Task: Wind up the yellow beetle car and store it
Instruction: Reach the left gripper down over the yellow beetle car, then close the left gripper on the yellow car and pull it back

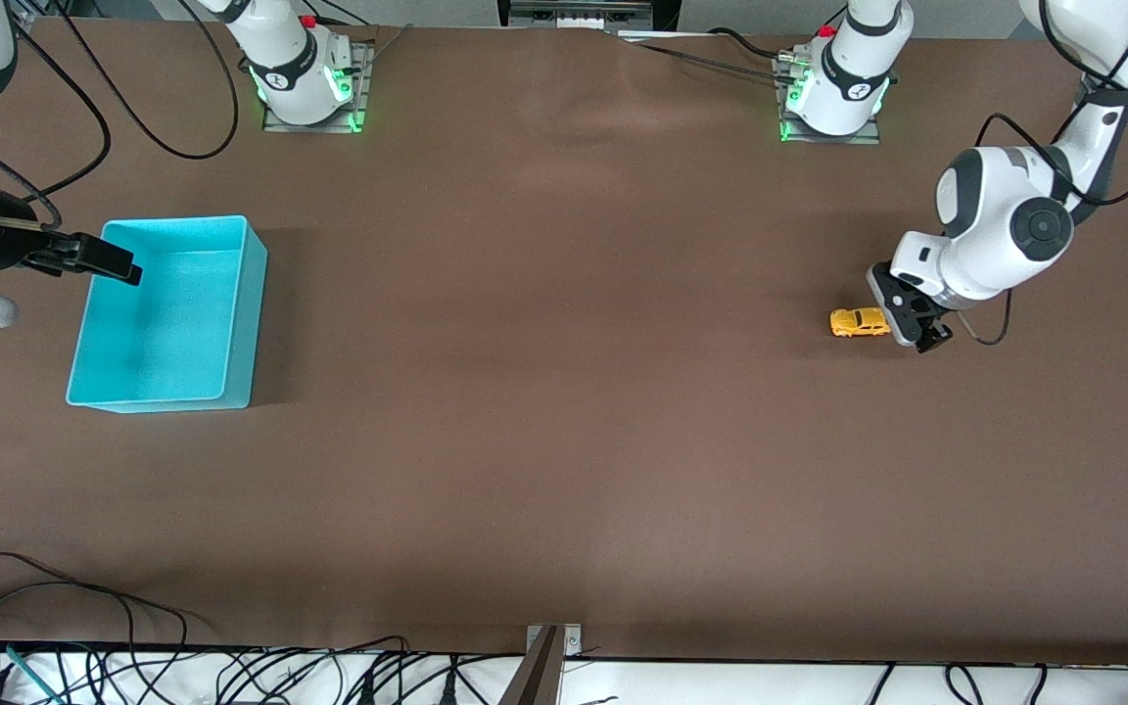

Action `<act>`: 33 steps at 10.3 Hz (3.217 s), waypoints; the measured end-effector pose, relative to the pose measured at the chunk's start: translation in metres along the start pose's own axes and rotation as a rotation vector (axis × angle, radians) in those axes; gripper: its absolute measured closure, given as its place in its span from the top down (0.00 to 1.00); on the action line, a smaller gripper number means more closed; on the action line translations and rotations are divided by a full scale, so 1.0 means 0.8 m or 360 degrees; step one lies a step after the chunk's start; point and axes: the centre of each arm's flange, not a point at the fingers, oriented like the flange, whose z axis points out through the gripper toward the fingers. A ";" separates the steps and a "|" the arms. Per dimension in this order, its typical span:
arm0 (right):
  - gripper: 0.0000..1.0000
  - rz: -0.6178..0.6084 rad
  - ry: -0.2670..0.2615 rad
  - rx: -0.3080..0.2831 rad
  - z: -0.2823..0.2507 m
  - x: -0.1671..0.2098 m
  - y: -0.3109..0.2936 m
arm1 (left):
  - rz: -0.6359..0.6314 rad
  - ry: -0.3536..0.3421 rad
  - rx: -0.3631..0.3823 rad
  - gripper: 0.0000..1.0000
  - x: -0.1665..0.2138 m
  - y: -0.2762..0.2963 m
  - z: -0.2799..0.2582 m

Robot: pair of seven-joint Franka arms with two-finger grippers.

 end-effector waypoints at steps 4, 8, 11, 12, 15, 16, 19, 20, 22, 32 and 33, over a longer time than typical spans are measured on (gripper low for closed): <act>1.00 -0.0005 0.0000 -0.0001 0.000 0.000 -0.002 | 0.0149 0.0010 0.0033 1.00 -0.001 0.019 0.020; 1.00 -0.0006 -0.0001 -0.0001 0.000 0.000 -0.003 | 0.0299 0.0018 0.0058 1.00 0.005 0.023 0.044; 1.00 -0.0006 -0.0001 -0.0001 0.000 0.000 -0.003 | 0.0317 0.0017 0.0043 0.99 0.005 0.025 0.056; 1.00 -0.0006 -0.0001 -0.0001 0.000 0.000 -0.003 | 0.0322 0.0019 0.0049 0.86 0.005 0.024 0.055; 1.00 -0.0006 -0.0002 -0.0001 0.000 0.000 -0.003 | 0.0344 0.0021 0.0062 0.45 0.006 0.023 0.054; 1.00 -0.0006 -0.0002 -0.0001 0.000 0.000 -0.003 | 0.0367 0.0020 0.0063 0.45 0.006 0.023 0.054; 1.00 -0.0006 -0.0002 -0.0001 0.000 0.000 -0.003 | 0.0467 0.0020 0.0078 0.45 0.009 0.020 0.051; 1.00 -0.0006 -0.0002 -0.0001 0.000 0.000 -0.003 | 0.0504 0.0019 0.0079 0.45 0.010 0.021 0.050; 1.00 -0.0006 -0.0002 -0.0001 0.000 0.000 -0.003 | 0.0534 0.0018 0.0082 0.45 0.013 0.021 0.050; 1.00 -0.0006 -0.0004 -0.0001 0.001 0.000 -0.003 | 0.0478 -0.0005 0.0072 0.45 -0.027 0.009 0.055; 1.00 -0.0006 -0.0004 -0.0001 0.001 0.000 -0.003 | 0.0488 -0.0013 0.0072 0.45 -0.039 0.006 0.055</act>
